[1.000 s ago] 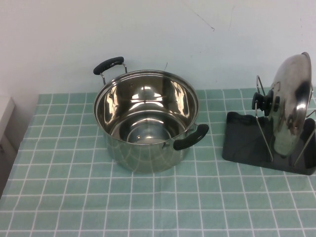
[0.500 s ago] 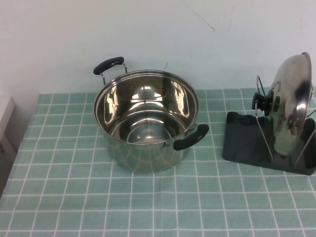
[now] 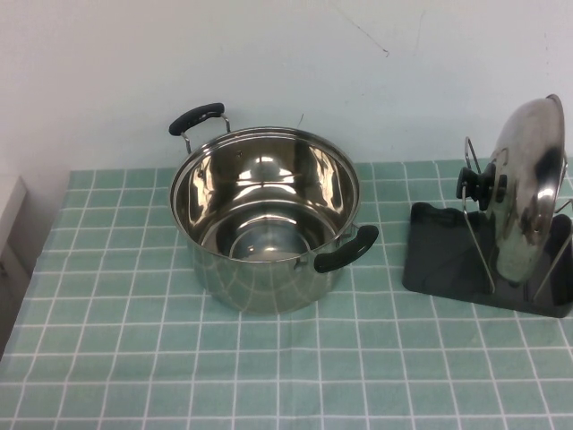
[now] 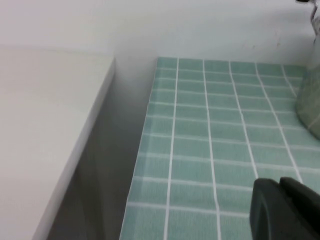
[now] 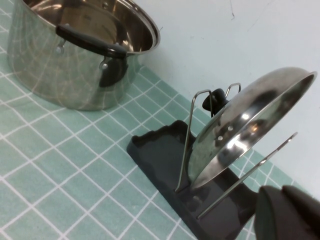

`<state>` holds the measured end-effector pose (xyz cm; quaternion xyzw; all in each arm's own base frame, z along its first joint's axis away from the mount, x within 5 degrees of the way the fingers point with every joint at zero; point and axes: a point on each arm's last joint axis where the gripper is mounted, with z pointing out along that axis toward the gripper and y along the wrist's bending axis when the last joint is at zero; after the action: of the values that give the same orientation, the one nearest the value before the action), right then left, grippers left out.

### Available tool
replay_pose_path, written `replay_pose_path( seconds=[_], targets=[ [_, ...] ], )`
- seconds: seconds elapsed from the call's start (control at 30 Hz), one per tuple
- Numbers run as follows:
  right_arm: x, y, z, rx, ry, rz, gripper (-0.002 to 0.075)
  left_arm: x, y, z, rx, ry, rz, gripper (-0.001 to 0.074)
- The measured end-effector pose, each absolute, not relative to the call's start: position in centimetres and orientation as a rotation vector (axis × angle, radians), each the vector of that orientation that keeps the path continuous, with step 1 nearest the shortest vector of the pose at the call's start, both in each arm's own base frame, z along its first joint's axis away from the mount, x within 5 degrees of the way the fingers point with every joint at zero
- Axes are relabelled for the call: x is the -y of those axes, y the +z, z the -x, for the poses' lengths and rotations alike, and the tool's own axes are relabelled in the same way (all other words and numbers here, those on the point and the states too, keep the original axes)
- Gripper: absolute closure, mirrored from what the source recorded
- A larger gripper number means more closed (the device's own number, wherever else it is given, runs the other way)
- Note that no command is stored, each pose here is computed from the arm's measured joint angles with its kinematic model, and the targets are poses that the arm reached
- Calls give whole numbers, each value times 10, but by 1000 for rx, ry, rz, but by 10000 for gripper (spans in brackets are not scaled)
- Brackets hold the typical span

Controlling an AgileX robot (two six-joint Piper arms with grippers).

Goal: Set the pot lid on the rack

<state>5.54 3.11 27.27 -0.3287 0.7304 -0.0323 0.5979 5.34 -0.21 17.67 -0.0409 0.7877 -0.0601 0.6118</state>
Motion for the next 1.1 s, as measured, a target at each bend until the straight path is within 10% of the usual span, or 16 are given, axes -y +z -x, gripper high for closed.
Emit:
replay_pose_path(
  seconds=[1.1],
  targets=[
    [-31,273,-55,-1695,-75,763,727,7,173,-52,-1866,-187,-17,737]
  ],
)
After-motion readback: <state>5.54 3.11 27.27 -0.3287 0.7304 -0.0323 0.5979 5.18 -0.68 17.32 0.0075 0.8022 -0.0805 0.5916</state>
